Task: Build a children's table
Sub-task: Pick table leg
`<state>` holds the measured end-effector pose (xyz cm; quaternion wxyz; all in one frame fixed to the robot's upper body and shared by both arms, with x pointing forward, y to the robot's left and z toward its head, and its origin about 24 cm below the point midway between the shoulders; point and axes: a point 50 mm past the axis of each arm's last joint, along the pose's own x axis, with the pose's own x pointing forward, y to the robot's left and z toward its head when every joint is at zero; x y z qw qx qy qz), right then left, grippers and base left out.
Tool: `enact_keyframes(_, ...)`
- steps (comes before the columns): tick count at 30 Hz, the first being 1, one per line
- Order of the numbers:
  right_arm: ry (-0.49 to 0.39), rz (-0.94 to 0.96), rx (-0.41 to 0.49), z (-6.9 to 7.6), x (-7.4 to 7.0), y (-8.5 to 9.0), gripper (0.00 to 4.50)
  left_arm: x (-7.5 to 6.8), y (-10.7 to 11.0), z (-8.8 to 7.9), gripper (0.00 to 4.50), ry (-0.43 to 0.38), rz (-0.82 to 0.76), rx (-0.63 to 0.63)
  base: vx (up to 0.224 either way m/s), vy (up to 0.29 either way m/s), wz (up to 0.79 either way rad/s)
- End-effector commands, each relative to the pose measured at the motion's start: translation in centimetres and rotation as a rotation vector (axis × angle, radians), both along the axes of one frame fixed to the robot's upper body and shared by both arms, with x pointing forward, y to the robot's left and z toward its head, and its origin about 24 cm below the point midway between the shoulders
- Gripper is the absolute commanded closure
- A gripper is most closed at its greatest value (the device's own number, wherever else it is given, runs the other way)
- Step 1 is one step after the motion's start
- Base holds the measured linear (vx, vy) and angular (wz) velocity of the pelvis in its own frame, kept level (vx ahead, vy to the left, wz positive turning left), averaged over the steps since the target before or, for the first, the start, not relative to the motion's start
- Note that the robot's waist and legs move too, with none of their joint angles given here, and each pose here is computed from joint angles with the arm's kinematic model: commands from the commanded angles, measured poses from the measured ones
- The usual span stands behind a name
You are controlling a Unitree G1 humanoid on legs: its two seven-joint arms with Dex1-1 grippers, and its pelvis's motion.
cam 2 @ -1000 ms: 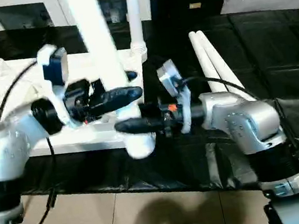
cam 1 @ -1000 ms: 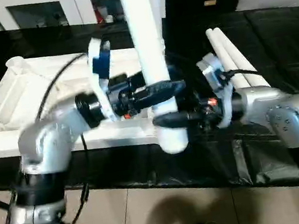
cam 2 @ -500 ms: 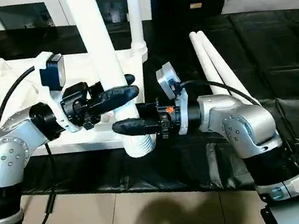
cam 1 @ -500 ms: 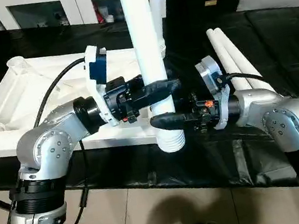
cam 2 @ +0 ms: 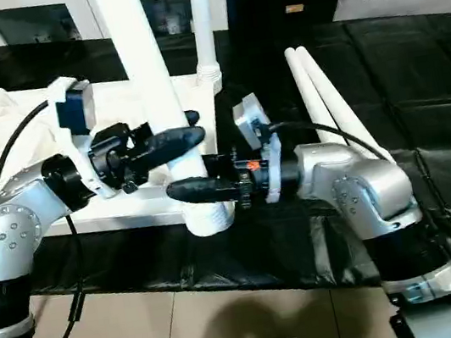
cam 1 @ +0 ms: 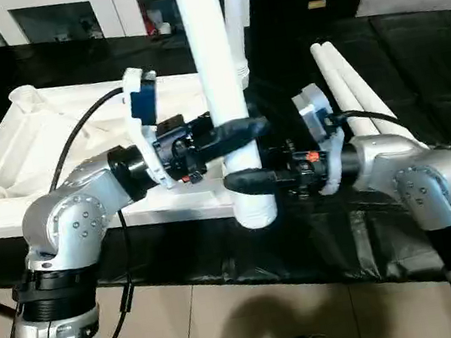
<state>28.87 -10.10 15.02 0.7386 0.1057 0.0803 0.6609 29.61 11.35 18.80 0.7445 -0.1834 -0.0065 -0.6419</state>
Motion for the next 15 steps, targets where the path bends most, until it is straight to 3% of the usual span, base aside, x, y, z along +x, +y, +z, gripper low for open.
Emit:
enact_keyframes(1,0.000,-0.062,-0.029,0.0,0.4,-0.6,1.85,-0.2,-0.4,1.0,2.59,-0.031,-0.057,-0.034,0.000,0.000,0.00)
enact_keyframes(15,0.087,0.066,0.031,1.2,-0.7,-2.3,0.66,-0.8,0.8,1.7,2.59,0.017,-0.241,-0.092,0.000,0.000,0.00)
